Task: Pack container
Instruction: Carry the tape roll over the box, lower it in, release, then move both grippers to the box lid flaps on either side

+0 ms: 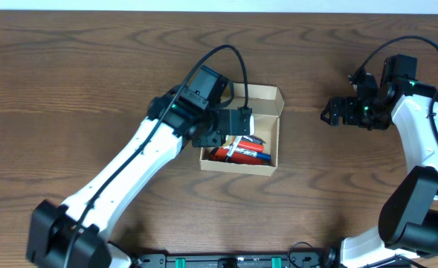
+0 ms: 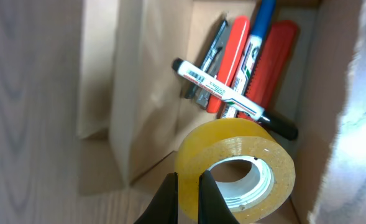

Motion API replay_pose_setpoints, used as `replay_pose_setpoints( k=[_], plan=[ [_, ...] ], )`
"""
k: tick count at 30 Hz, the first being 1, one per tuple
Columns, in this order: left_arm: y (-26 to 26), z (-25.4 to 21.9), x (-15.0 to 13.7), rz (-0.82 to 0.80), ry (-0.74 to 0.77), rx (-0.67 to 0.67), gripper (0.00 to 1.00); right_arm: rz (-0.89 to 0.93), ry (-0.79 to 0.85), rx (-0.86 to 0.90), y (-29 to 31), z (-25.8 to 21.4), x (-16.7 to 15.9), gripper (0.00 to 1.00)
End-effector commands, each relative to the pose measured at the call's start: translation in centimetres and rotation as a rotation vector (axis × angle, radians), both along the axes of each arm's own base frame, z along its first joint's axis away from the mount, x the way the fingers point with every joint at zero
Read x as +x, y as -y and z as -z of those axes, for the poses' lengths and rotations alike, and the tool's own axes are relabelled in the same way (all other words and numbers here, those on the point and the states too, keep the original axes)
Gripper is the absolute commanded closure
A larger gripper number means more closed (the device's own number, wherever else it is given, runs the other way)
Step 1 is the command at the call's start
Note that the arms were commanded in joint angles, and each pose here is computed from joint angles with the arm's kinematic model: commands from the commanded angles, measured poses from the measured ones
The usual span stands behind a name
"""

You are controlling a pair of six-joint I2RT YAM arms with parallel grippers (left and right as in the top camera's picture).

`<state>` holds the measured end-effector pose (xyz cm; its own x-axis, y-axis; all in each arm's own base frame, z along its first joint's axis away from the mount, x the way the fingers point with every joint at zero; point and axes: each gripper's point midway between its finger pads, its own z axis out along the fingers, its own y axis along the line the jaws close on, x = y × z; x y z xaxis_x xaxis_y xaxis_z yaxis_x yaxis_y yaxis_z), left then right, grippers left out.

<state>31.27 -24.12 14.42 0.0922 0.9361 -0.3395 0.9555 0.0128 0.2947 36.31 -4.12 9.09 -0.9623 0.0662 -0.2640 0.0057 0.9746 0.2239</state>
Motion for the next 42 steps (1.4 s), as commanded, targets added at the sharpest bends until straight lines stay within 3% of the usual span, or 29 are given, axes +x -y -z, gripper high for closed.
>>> replay_pose_setpoints(
  k=[1, 15, 16, 17, 18, 19, 22, 24, 25, 31, 37, 40, 42],
  plan=[
    [0.2, 2.4, 0.5, 0.021, -0.027, 0.043, 0.94, -0.021, 0.003, -0.003, -0.3, 0.0, 0.0, 0.01],
    [1.5, 8.0, 0.4, 0.000, -0.170, 0.050, 0.94, -0.021, 0.002, -0.002, -0.3, 0.0, 0.0, 0.01],
    [1.5, 8.0, 0.4, -0.003, -0.170, 0.050, 0.90, -0.021, 0.002, -0.002, -0.3, 0.0, 0.0, 0.01],
    [1.5, 8.0, 0.4, -0.004, -0.171, 0.050, 0.78, -0.021, 0.002, -0.002, -0.3, 0.0, 0.0, 0.01],
    [1.5, 8.0, 0.4, -0.014, -0.174, 0.047, 0.59, -0.021, 0.002, -0.003, -0.3, 0.0, 0.0, 0.01],
    [1.5, 8.0, 0.4, -0.020, -0.176, 0.046, 0.57, -0.021, 0.001, -0.002, -0.3, 0.0, 0.0, 0.01],
    [1.5, 7.9, 0.4, -0.033, -0.180, 0.044, 0.64, -0.021, -0.001, -0.002, -0.3, 0.0, -0.1, 0.01],
    [1.4, 7.8, 0.5, -0.056, -0.181, 0.043, 0.46, -0.021, -0.001, -0.002, -0.3, 0.0, -0.1, 0.01],
    [1.3, 7.7, 0.6, -0.069, -0.178, 0.043, 0.44, -0.021, -0.001, -0.002, -0.3, 0.0, -0.1, 0.01],
    [0.3, 3.7, 1.9, -0.195, -0.104, 0.049, 0.51, -0.021, 0.000, -0.002, -0.3, 0.0, 0.0, 0.01],
    [-3.1, -2.8, 3.8, -0.460, 0.028, 0.010, 0.64, -0.039, 0.020, 0.077, -1.6, -0.4, 0.2, 0.01],
    [-5.4, -4.3, 3.4, -0.545, 0.020, -0.009, 0.74, -0.054, 0.034, 0.137, -2.7, -0.8, 0.3, 0.01],
    [-7.1, -4.7, 3.3, -0.659, -0.022, -0.040, 0.76, -0.063, 0.043, 0.179, -3.3, -1.1, 0.4, 0.11]
  ],
)
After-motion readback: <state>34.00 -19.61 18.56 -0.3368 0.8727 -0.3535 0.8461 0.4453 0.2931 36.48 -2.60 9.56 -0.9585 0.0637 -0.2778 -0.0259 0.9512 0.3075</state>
